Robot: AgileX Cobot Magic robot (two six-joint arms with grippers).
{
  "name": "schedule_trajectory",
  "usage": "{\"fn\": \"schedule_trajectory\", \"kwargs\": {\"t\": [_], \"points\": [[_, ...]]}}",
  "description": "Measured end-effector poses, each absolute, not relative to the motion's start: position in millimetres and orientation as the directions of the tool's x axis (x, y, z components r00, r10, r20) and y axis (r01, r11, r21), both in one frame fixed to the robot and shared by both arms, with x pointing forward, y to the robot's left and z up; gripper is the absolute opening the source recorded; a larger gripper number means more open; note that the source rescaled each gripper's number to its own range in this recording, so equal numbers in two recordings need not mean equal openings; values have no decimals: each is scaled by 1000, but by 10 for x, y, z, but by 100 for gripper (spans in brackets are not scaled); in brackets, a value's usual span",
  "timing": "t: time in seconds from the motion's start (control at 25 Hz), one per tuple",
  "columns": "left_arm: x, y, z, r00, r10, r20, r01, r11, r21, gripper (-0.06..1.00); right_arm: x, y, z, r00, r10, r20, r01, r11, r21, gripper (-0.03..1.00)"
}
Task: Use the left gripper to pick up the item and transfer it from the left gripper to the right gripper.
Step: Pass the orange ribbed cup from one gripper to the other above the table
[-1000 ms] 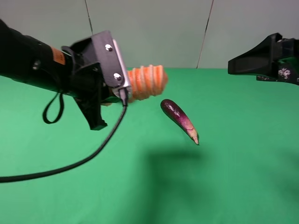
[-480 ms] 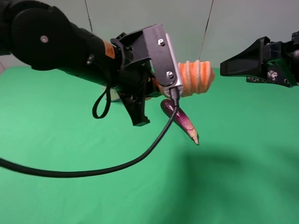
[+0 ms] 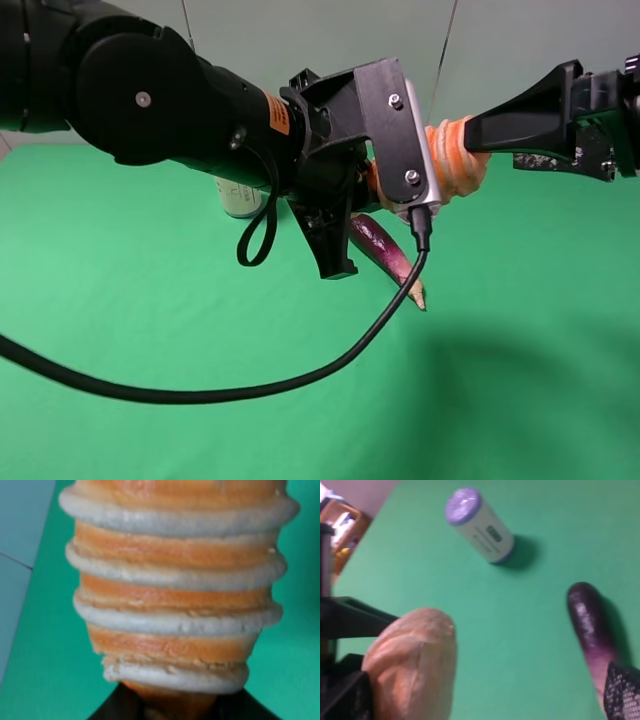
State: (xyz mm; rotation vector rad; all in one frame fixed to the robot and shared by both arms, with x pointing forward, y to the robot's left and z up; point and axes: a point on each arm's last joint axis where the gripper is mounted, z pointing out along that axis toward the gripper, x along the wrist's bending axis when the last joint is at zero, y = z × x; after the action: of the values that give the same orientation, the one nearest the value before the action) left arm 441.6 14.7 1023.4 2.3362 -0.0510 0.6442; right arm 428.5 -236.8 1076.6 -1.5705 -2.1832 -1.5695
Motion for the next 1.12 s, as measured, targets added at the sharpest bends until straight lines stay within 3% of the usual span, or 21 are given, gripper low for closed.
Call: {"fn": "schedule_trajectory", "kwargs": {"t": [0.44, 1.12], "points": [[4424, 105, 10293, 859, 159, 487, -235, -723, 650, 1, 4196, -2286, 10818, -578, 583, 571, 716, 28, 697, 100], [4424, 105, 10293, 859, 159, 488, -236, -723, 650, 1, 4134, -2077, 10805, -666, 543, 512, 668, 128, 733, 100]]}}
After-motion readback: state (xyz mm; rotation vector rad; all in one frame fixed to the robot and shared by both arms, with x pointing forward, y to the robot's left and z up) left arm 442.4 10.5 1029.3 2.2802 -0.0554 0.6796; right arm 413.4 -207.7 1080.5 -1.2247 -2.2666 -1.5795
